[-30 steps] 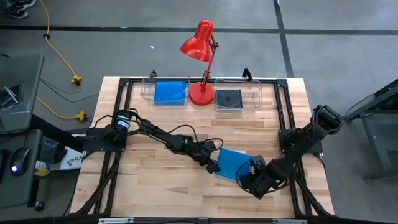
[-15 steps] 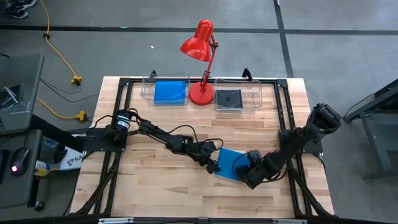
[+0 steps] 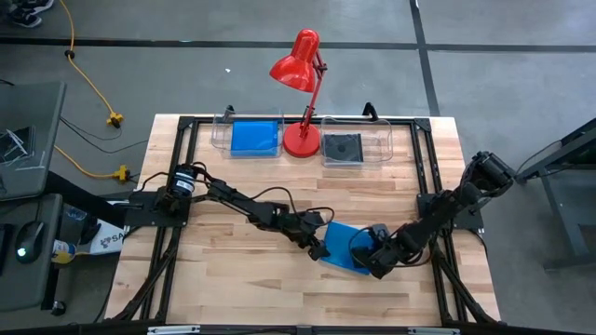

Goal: Pick & place jewel cases by type
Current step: Put the blue cd case into the left transparent bin

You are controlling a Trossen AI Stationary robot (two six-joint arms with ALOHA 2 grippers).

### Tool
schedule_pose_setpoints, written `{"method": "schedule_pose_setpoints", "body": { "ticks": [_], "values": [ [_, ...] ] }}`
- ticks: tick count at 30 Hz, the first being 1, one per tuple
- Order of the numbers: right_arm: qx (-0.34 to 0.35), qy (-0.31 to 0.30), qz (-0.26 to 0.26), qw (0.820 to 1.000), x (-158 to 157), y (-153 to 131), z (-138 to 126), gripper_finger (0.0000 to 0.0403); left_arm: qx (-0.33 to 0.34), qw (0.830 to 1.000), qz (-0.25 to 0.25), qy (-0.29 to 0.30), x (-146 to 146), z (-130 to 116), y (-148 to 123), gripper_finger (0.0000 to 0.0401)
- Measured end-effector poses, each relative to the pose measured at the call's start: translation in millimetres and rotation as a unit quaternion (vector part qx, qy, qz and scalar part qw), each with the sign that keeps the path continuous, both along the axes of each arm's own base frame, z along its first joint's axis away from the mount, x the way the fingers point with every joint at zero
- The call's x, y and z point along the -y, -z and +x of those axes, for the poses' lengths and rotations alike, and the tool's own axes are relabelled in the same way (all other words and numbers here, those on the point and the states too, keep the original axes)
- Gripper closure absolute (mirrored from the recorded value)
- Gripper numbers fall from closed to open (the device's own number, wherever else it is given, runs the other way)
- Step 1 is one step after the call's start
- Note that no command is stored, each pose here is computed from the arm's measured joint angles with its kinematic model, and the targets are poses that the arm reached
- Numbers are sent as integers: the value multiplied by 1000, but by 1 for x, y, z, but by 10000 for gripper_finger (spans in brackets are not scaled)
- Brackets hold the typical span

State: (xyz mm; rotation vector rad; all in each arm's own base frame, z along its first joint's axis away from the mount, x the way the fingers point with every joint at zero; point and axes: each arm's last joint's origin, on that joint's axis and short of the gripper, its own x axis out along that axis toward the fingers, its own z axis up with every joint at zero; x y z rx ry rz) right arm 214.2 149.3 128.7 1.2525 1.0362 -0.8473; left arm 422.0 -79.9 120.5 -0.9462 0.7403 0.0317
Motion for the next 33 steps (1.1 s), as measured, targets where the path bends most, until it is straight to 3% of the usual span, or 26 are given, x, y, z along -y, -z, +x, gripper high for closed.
{"method": "schedule_pose_setpoints", "body": {
  "ticks": [11, 18, 28, 33],
  "values": [
    [49, -13, -47, 998, 10, -20, -6, 200, 10, 1000, 4, 14, 0, 0, 0, 89],
    [90, -18, -47, 995, 16, -47, -14, 201, 11, 1000, 4, 17, 0, 0, -1, 89],
    [232, -6, -63, 971, 23, -83, -7, 202, 20, 1000, 6, 16, 1, 2, -1, 89],
    [209, -5, -61, 976, 28, -78, -4, 211, 20, 1000, 8, 13, 1, 2, -1, 89]
  ]
}}
